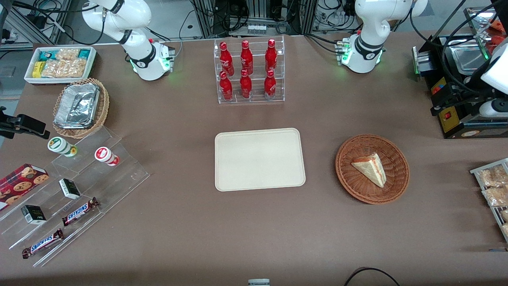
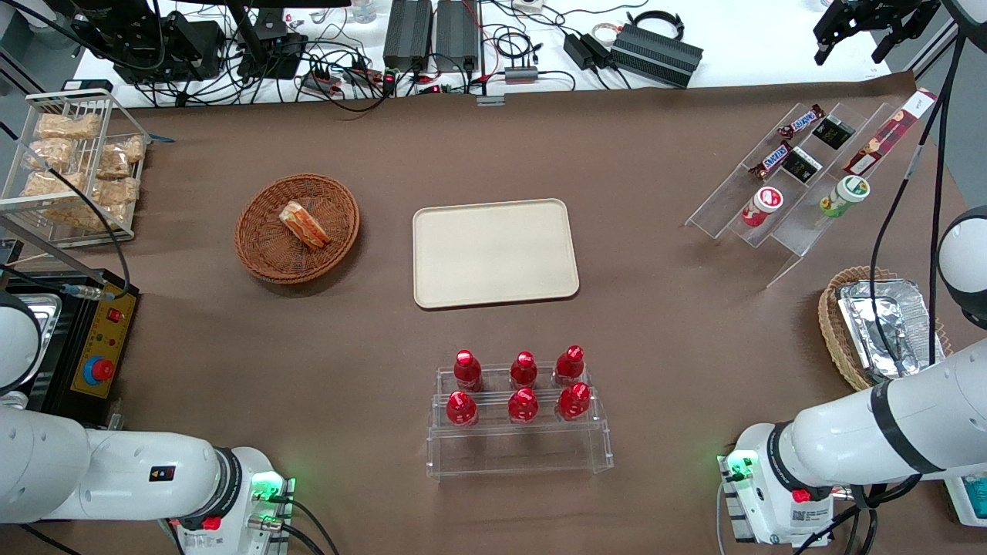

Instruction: Place sandwich from basket to tray

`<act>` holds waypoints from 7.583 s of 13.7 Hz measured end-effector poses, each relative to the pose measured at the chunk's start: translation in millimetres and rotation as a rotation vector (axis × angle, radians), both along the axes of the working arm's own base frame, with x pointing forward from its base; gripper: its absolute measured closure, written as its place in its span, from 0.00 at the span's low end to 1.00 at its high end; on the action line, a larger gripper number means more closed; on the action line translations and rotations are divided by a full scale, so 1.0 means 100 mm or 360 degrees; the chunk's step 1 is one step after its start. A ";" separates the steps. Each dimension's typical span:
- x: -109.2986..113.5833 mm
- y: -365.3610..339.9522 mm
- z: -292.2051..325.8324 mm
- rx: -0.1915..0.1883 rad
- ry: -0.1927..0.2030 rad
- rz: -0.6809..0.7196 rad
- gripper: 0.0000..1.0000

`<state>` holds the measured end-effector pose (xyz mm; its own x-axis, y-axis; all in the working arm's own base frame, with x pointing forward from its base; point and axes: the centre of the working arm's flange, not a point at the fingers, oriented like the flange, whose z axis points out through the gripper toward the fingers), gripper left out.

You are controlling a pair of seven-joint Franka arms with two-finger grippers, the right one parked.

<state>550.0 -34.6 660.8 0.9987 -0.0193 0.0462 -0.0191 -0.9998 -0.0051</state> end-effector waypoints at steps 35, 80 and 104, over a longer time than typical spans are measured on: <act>0.05 -0.41 -3.90 -0.0133 -0.0054 0.1197 0.59; -0.52 -4.82 -3.48 -0.0001 0.0069 0.0044 0.09; -0.01 -0.20 -0.14 0.0043 0.0139 0.0063 0.00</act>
